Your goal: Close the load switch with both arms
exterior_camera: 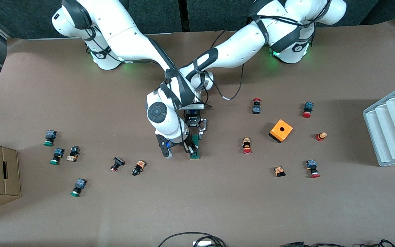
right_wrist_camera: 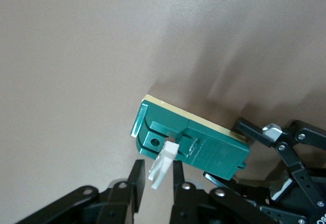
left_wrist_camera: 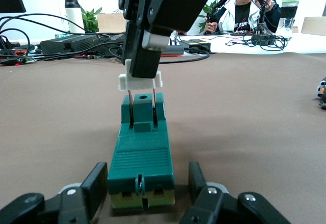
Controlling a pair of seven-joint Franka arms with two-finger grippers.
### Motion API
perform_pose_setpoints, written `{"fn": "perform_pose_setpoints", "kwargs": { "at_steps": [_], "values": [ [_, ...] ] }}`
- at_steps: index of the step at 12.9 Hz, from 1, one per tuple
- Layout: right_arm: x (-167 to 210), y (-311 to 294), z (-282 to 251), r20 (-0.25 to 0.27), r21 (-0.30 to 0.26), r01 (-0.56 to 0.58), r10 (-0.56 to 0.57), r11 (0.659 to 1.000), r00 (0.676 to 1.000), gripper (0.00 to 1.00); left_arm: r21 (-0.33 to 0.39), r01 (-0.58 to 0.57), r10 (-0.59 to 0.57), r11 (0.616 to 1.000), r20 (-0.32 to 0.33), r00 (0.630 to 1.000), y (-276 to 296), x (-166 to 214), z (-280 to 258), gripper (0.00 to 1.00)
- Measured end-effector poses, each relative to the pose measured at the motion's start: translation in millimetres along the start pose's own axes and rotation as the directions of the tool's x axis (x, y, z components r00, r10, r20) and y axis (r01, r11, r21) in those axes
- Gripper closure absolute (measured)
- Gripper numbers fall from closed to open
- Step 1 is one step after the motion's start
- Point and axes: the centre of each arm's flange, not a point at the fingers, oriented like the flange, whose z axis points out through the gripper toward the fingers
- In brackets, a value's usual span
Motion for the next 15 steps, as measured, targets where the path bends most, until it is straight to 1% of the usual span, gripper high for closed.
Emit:
{"fn": "perform_pose_setpoints", "kwargs": {
  "at_steps": [3,5,7,11,15],
  "values": [
    [0.2,0.2,0.4,0.000,-0.002,-0.001,0.001,1.000,1.000,0.74,0.000,0.000,0.000,1.000,0.000,1.000,0.0,0.0,0.0,0.28],
    [0.4,0.4,0.8,0.001,-0.003,-0.007,0.007,1.000,1.000,0.79,0.000,0.000,0.000,1.000,0.000,1.000,0.0,0.0,0.0,0.28],
    [0.9,0.4,0.9,0.006,-0.004,-0.014,0.014,1.000,1.000,0.81,0.000,0.000,0.000,1.000,0.000,1.000,0.0,0.0,0.0,0.28],
    [4.7,-0.2,0.5,0.014,-0.009,-0.038,0.038,0.999,0.999,0.82,0.000,0.000,0.000,1.000,0.000,1.000,0.0,0.0,0.0,0.28],
    [4.1,-1.6,0.9,0.016,-0.010,-0.038,0.038,0.999,0.999,0.82,0.000,0.000,0.000,1.000,0.000,1.000,0.0,0.0,0.0,0.28]
  ]
}}
